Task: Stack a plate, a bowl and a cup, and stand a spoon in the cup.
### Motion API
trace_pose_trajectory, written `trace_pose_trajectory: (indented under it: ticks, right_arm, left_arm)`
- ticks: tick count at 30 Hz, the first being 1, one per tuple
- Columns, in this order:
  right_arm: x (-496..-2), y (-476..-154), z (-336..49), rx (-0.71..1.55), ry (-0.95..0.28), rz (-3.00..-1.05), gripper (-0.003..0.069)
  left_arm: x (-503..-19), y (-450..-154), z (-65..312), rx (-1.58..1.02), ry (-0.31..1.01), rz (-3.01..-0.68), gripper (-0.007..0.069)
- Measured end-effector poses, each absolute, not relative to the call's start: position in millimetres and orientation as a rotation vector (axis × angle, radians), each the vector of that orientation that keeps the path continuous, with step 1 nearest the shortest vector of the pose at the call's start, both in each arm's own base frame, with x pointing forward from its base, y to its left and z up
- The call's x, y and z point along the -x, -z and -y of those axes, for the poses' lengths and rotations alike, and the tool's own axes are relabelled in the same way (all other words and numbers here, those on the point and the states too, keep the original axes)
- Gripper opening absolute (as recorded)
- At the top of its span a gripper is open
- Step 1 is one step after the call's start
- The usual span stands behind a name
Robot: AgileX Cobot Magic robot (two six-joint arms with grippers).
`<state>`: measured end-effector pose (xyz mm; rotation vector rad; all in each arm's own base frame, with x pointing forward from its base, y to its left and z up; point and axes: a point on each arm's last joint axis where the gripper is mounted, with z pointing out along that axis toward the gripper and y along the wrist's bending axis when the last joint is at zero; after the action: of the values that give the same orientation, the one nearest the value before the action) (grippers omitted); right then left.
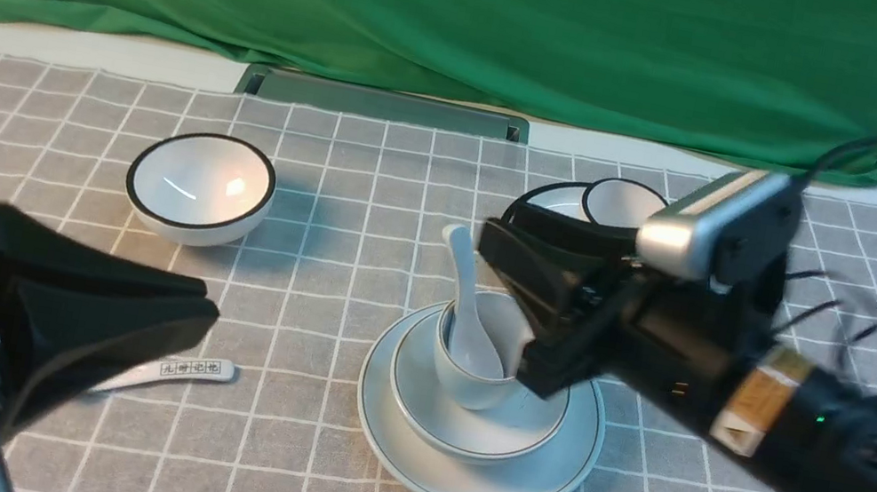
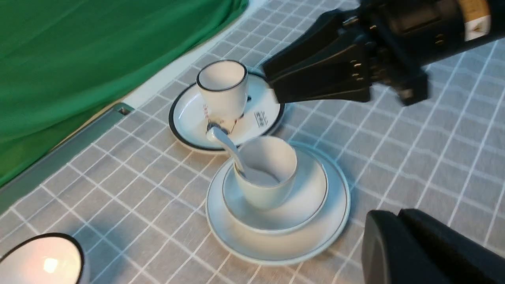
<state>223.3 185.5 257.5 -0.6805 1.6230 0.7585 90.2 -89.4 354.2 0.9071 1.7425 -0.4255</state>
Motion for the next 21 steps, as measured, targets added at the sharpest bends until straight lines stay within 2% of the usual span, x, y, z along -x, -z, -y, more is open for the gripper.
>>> trace_pose_trajectory:
  ticks: [4, 5, 6, 7, 10, 15, 21]
  right_arm:
    - [-198.6, -280.4, -166.1, 0.682, -0.62, -1.76, 0.0248]
    - [-181.1, -293.7, -152.6, 0.651, -0.518, -1.818, 0.0248]
    - [-179.3, -294.8, -151.0, 0.646, -0.507, -1.825, 0.0247]
    - [-167.4, -301.5, -140.8, 0.621, -0.433, -1.865, 0.0243]
    - [-145.0, -310.1, -123.2, 0.584, -0.336, -1.925, 0.0227]
    - [-124.4, -310.6, -108.9, 0.544, -0.28, -2.036, 0.0201]
    - [-115.0, -306.1, -98.3, 0.516, -0.208, -2.137, 0.0204]
  left_arm:
    - [-86.2, -333.7, 85.1, -0.793, 0.498, -1.687, 0.001]
    - [-81.8, -316.7, 79.5, -0.699, 0.547, -1.616, 0.001]
    - [-81.4, -315.1, 78.9, -0.69, 0.55, -1.609, 0.001]
    - [-79.5, -306.0, 75.1, -0.645, 0.56, -1.567, 0.001]
    - [-76.6, -285.9, 67.1, -0.559, 0.559, -1.47, 0.001]
    - [-75.7, -262.4, 61.9, -0.518, 0.535, -1.42, 0.001]
    - [-73.6, -235.8, 61.6, -0.598, 0.48, -1.455, 0.0011]
